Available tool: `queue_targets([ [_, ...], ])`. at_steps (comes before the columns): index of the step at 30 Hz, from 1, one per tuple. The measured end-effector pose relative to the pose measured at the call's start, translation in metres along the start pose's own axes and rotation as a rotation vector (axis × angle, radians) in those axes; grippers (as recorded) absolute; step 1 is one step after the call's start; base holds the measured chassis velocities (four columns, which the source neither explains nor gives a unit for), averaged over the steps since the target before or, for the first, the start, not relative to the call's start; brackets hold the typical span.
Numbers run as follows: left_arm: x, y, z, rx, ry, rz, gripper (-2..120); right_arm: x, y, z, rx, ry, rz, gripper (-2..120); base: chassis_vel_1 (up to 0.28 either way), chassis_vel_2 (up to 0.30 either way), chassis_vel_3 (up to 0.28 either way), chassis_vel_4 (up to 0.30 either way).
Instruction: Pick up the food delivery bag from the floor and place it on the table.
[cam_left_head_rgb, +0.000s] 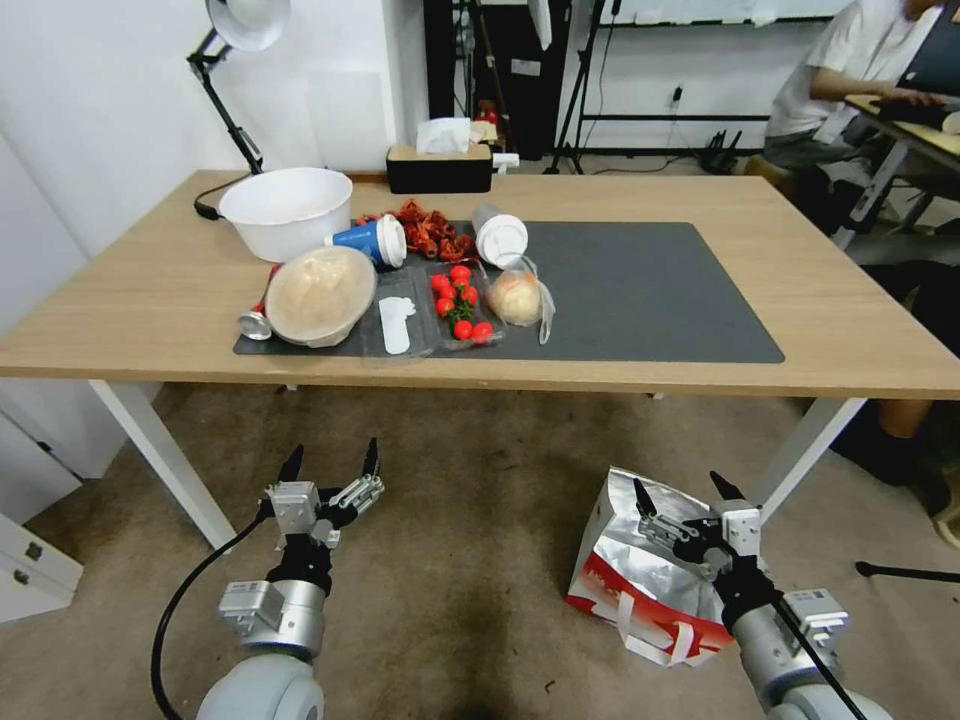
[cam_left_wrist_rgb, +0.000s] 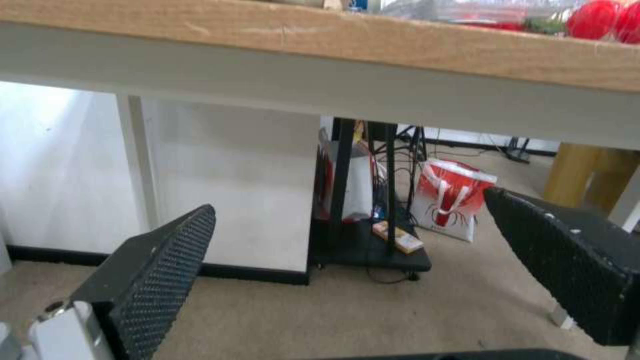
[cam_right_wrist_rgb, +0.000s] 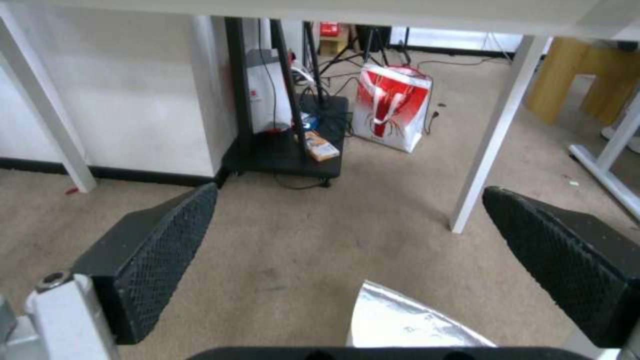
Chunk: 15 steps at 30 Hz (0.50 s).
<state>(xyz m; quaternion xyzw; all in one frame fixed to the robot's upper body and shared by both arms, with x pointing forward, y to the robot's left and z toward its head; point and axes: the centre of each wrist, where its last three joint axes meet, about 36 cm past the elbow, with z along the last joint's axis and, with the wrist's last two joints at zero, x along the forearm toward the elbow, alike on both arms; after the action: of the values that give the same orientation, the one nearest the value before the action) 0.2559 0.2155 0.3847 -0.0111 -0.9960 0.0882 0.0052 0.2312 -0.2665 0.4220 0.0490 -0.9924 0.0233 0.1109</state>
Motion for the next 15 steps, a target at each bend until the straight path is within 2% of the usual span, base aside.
queue_targets([
  [15, -0.001, -0.0027, 0.0038, 0.002, 0.003, 0.011, 100, -0.0011, 0.0004, 0.0091, -0.006, 0.011, 0.004, 100, 0.0, 0.0, 0.0, 0.0],
])
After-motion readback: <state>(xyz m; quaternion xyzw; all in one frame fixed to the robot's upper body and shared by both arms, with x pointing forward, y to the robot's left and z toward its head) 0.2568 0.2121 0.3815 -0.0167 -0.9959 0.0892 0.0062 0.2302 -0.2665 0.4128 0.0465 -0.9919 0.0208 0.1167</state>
